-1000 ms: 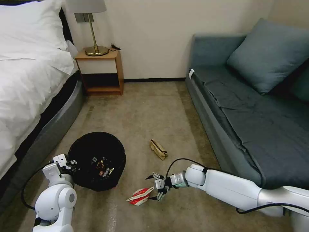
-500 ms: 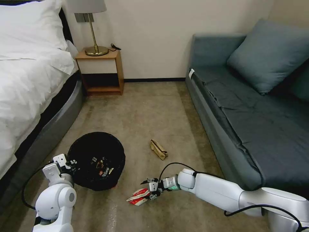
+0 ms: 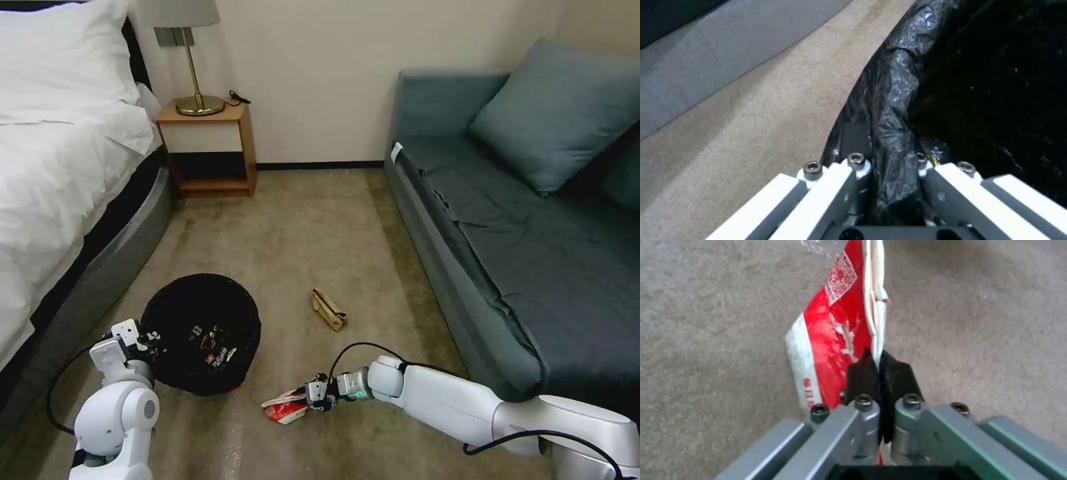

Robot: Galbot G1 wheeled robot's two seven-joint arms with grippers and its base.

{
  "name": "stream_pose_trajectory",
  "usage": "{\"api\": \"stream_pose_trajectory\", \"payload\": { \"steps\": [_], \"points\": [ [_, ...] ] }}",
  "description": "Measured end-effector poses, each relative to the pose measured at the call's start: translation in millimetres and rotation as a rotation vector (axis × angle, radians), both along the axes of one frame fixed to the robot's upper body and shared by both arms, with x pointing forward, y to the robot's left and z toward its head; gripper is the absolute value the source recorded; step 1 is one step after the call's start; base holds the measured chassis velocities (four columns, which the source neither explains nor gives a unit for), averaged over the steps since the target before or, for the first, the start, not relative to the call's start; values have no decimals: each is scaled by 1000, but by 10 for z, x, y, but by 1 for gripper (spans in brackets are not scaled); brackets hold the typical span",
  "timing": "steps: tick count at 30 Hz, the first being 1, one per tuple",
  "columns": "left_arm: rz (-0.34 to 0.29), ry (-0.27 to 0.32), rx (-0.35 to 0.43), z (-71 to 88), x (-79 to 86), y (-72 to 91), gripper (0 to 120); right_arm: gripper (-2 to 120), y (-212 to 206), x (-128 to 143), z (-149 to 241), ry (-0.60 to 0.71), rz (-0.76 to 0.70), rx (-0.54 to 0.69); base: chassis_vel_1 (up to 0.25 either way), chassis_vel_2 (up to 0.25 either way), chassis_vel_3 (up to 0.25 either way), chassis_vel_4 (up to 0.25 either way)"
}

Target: Pick up the trash bin, then pick up the garbage on the floor and place it into the trash bin.

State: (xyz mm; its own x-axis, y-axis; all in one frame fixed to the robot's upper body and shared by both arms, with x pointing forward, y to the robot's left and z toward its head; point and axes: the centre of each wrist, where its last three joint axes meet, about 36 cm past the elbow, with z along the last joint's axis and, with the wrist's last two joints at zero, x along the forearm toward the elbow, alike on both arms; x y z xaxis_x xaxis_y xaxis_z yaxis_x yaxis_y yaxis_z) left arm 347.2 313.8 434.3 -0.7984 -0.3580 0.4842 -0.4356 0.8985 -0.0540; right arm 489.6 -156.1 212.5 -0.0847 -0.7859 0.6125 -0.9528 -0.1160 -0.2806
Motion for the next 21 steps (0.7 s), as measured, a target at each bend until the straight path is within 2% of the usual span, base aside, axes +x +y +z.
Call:
{"api": "stream_pose_trajectory", "payload": {
  "steps": [8,12,13,16,19,21],
  "points": [
    [0,-5,3,19,2,6,2,0,-315,75,273,-30,-77,52,0,0,0,0],
    [0,-5,4,20,2,8,2,0,-507,230,690,-77,-169,143,0,0,0,0],
    [0,-5,4,20,2,8,2,0,-507,230,690,-77,-169,143,0,0,0,0],
    [-3,-3,4,16,2,-2,2,0,-604,339,1144,-122,-230,244,0,0,0,0],
    [-5,-2,4,12,4,-8,2,0,-604,345,1290,-129,-242,279,0,0,0,0],
    [-10,4,3,-10,13,-31,2,0,-542,373,1973,-182,-269,436,0,0,0,0]
  ]
}}
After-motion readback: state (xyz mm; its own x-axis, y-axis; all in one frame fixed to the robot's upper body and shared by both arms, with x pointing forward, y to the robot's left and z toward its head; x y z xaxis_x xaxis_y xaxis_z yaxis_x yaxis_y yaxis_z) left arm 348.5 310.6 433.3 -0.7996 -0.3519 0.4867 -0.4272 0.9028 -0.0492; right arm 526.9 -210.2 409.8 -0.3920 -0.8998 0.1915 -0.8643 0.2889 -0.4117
